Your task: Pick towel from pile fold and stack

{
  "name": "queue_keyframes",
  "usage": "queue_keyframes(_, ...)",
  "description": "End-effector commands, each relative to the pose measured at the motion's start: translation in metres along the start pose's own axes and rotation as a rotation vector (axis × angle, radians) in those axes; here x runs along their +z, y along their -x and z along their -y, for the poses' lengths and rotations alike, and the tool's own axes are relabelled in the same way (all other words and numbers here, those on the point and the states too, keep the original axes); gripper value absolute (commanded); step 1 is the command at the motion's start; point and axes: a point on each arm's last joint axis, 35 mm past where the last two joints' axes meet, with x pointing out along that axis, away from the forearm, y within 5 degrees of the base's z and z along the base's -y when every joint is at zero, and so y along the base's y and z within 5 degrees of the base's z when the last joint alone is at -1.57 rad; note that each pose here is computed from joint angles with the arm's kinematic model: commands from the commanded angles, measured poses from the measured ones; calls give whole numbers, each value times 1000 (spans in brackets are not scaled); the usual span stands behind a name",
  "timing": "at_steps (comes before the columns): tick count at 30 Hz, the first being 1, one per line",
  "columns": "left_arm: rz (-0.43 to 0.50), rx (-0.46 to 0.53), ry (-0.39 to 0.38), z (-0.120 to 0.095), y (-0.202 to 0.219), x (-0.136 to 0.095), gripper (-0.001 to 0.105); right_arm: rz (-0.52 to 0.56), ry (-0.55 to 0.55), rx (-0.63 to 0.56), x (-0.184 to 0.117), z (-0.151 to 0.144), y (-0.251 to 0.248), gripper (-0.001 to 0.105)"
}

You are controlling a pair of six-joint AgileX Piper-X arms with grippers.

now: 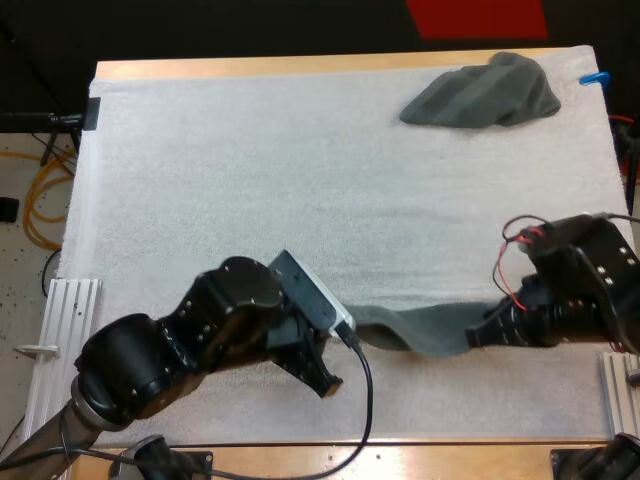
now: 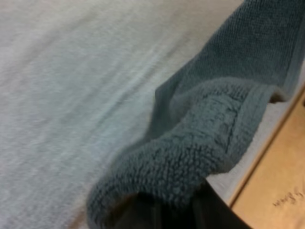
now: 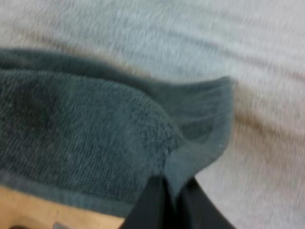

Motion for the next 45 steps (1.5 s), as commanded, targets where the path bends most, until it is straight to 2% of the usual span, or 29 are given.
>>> queue_keyframes(1,2,-18,9,5,2,-1,0,-8,-10,15,-6,-3,5,0)
queue_keyframes(6,-22,-24,4,19,1,-8,0,7,-14,51,-16,-17,14,0)
queue_keyframes(10,-42,57,43,16,-4,-15,0,-15,-8,70,-17,-26,11,0)
queue_keyframes(15,-88,169,46,0,-33,-29,0,-70,48,-62,-2,-25,-11,0)
queue_keyframes(17,-70,228,51,-14,-53,-31,0,-96,105,-201,12,-22,-30,0)
queue_keyframes(21,-10,274,75,-42,-78,-22,0,-88,192,-262,38,-19,-65,0)
queue_keyframes(24,-9,306,102,-69,-93,-15,0,-54,177,-281,61,-3,-98,0)
queue_keyframes(26,-23,280,113,-93,-108,-8,0,-15,125,-305,79,18,-123,0)
queue_keyframes(27,-23,265,113,-96,-110,-7,0,-9,115,-308,82,23,-126,0)
queue_keyframes(33,28,252,114,-143,-140,8,0,57,40,-282,110,67,-174,0)
queue_keyframes(39,-1,253,190,-187,-169,5,0,43,-109,-220,115,103,-214,0)
queue_keyframes(45,-41,222,95,-213,-190,-2,0,59,-163,-118,118,119,-245,0)
